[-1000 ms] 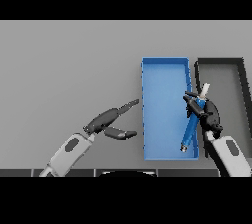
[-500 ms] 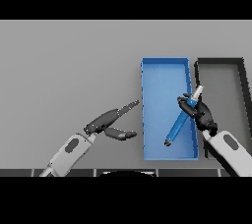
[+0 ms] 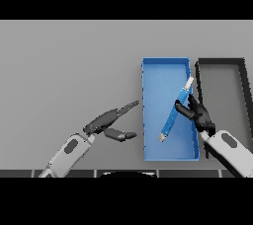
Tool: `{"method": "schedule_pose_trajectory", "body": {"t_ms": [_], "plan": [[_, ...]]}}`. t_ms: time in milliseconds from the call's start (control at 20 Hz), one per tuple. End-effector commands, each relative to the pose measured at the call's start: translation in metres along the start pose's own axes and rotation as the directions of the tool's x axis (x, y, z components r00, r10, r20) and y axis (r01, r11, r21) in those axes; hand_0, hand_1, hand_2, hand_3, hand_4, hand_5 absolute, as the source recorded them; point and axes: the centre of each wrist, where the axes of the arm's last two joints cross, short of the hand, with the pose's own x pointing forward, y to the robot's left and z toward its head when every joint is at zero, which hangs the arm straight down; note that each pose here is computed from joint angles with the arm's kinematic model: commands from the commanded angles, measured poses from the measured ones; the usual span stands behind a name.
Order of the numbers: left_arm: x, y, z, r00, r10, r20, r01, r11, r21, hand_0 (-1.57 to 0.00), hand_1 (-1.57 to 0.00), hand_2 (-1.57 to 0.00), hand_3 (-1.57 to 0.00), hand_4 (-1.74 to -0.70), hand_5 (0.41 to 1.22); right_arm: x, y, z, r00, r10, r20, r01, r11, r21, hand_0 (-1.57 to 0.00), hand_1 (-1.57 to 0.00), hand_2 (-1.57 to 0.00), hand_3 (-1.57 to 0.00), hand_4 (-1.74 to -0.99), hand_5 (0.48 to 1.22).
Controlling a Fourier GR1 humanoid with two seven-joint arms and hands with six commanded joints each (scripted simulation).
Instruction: Pick up the blue pipe and place it into the blue bin.
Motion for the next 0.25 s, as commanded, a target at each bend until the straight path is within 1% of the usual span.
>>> {"method": "schedule_pose_trajectory", "body": {"t_ms": [0,100,200], "plan": [[-0.0006,0.0010,0.0010,1.000,-0.005,-0.006,0.005,1.000,0.003,0.00,0.00,0.00,0.00,-0.83,0.471,-0.0018,-0.0005,-0.0001,1.000,0.010,-0.008,-0.010,1.000,-0.007,-0.02,-0.01,-0.01,-0.01,-1.186,0.774],[-0.0045,-0.0017,0.0018,1.000,-0.001,-0.020,0.001,1.000,-0.004,0.00,0.00,0.00,0.00,-0.83,0.472,-0.0008,-0.0045,0.0005,1.000,0.018,-0.009,-0.018,1.000,-0.010,-0.02,-0.01,-0.01,-0.01,-1.186,0.766],[-0.0031,0.0004,0.0060,1.000,-0.005,-0.003,0.005,1.000,0.001,0.00,0.00,0.00,0.00,-0.83,0.474,0.0011,-0.0001,0.0016,1.000,0.028,0.003,-0.028,1.000,0.006,-0.02,-0.01,-0.01,-0.01,-1.186,0.769]]}}
